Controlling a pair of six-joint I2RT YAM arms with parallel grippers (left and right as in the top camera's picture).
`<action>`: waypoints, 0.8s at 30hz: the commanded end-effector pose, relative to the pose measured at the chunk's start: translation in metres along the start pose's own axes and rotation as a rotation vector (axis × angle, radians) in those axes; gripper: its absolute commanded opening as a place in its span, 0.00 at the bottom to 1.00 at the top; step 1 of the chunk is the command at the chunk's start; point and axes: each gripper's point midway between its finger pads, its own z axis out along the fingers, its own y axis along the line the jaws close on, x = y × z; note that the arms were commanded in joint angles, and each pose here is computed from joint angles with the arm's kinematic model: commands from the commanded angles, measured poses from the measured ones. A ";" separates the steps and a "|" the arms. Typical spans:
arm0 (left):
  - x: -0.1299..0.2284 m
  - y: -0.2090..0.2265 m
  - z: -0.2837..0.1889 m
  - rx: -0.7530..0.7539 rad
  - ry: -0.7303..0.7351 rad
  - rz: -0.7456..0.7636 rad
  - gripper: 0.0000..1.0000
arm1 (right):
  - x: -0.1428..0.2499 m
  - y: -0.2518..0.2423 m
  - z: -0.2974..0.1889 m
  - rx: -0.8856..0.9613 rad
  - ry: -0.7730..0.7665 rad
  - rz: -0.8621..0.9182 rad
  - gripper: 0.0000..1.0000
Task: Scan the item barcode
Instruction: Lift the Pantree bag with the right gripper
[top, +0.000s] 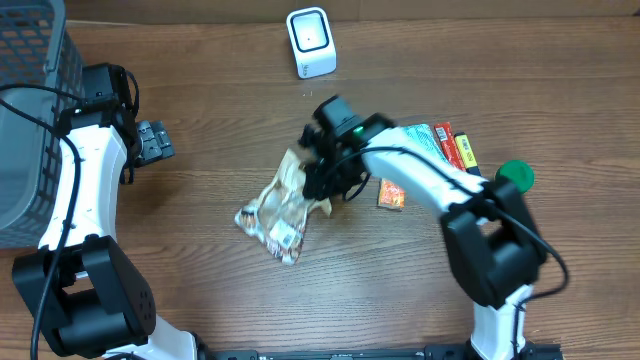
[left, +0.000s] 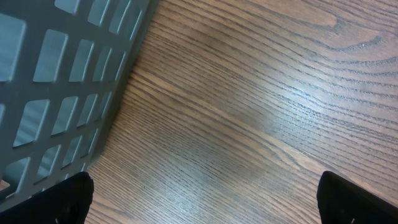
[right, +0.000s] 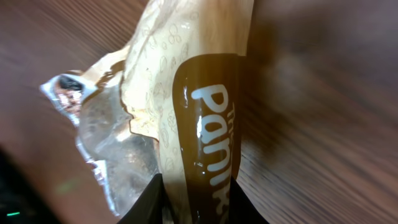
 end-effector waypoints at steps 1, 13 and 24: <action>-0.007 0.000 -0.009 -0.001 -0.033 0.002 1.00 | -0.028 0.040 -0.079 -0.173 -0.179 -0.096 0.17; -0.007 0.000 -0.009 -0.001 -0.033 0.002 1.00 | -0.005 0.035 -0.150 -0.295 -0.218 -0.080 0.10; -0.007 0.000 -0.009 -0.001 -0.033 0.002 1.00 | -0.054 0.016 -0.179 -0.135 -0.417 -0.141 0.03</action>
